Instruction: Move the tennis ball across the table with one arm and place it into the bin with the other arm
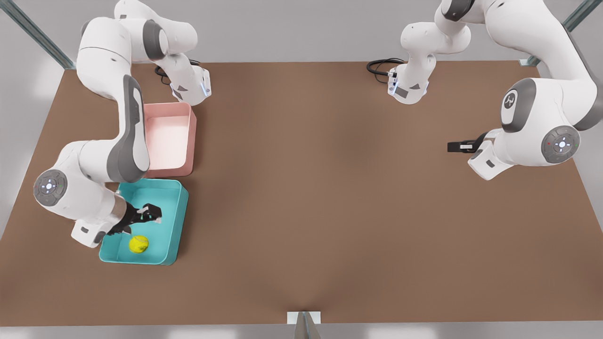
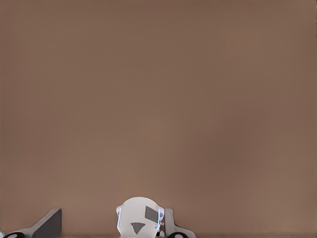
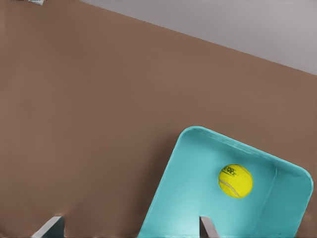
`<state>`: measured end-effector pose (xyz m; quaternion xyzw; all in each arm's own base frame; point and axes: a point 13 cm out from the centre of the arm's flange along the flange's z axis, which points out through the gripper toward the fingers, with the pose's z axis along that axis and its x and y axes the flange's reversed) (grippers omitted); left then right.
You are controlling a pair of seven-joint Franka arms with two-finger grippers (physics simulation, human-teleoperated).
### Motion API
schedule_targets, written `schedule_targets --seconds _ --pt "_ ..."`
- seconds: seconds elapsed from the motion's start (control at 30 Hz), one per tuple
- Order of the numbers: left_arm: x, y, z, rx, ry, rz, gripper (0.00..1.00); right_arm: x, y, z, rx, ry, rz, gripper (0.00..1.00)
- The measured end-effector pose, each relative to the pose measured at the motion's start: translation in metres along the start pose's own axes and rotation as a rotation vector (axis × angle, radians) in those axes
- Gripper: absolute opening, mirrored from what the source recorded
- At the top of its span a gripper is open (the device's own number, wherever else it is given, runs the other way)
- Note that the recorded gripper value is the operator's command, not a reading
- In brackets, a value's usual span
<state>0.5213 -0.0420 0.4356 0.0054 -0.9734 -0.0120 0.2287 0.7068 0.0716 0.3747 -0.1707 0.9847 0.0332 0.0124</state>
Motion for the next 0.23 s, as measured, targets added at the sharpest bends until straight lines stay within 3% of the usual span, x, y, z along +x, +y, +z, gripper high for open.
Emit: schedule_targets --seconds 0.13,0.23 --pt "0.0 -0.003 0.004 -0.003 0.005 0.007 1.0 0.101 -0.012 -0.11 0.006 0.031 0.089 1.0" --pt "-0.001 -0.007 0.004 -0.004 0.0 0.014 1.0 0.147 -0.012 -0.127 0.031 0.09 0.131 1.0"
